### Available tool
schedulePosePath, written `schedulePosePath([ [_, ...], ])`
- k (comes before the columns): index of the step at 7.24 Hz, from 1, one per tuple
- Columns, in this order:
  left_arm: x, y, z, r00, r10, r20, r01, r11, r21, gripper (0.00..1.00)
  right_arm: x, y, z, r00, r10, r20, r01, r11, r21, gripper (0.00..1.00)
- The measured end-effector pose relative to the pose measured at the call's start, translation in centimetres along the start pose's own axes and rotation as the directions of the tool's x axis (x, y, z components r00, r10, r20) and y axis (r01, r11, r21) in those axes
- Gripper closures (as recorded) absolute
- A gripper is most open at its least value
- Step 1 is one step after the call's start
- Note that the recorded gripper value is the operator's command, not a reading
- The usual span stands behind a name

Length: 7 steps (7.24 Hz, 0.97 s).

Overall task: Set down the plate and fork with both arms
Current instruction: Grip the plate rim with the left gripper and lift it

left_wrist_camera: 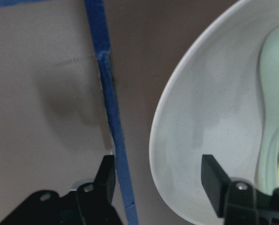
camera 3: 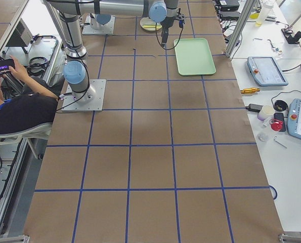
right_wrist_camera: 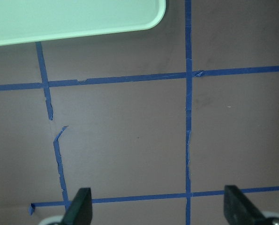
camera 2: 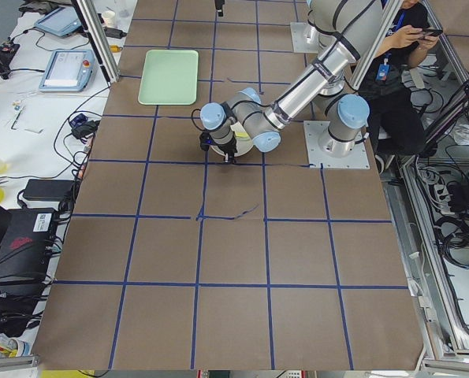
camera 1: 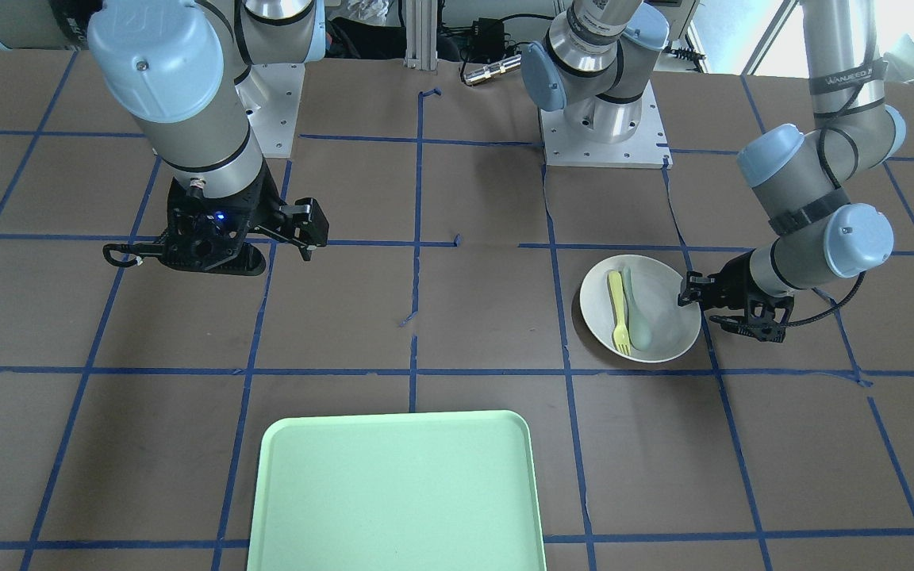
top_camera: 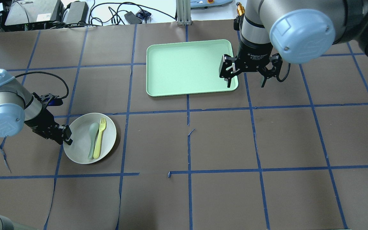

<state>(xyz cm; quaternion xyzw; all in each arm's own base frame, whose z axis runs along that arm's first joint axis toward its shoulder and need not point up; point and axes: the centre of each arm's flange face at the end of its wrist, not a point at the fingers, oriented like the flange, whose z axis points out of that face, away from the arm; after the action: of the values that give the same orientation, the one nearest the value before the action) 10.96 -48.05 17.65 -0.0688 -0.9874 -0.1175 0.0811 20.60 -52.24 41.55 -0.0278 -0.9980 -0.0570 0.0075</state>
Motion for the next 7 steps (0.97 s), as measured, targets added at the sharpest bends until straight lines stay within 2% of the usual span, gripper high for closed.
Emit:
schedulePosePath([
  [3, -0.2, -0.3, -1.0, 1.0, 0.008, 0.011, -0.008, 1.0, 0.013, 1.0, 0.1, 0.0, 0.0, 1.0, 0.002, 0.0, -0.002, 1.0, 0.001, 0.0],
  [4, -0.4, -0.8, -2.6, 1.0, 0.003, 0.005, -0.004, 1.0, 0.028, 1.0, 0.1, -0.1, 0.0, 1.0, 0.0, 0.0, 0.0, 1.0, 0.0, 0.0],
  [6, -1.0, -3.0, -8.4, 0.997, -0.038, -0.071, 0.042, 0.998, 0.044, 1.0, 0.2, -0.1, 0.0, 1.0, -0.005, -0.001, 0.005, 1.0, 0.0, 0.0],
  [7, -0.7, -4.0, -10.7, 0.986, -0.116, -0.123, 0.123, 0.991, 0.051, 1.0, 0.3, -0.1, 0.0, 1.0, -0.006, -0.001, 0.006, 1.0, 0.0, 0.0],
])
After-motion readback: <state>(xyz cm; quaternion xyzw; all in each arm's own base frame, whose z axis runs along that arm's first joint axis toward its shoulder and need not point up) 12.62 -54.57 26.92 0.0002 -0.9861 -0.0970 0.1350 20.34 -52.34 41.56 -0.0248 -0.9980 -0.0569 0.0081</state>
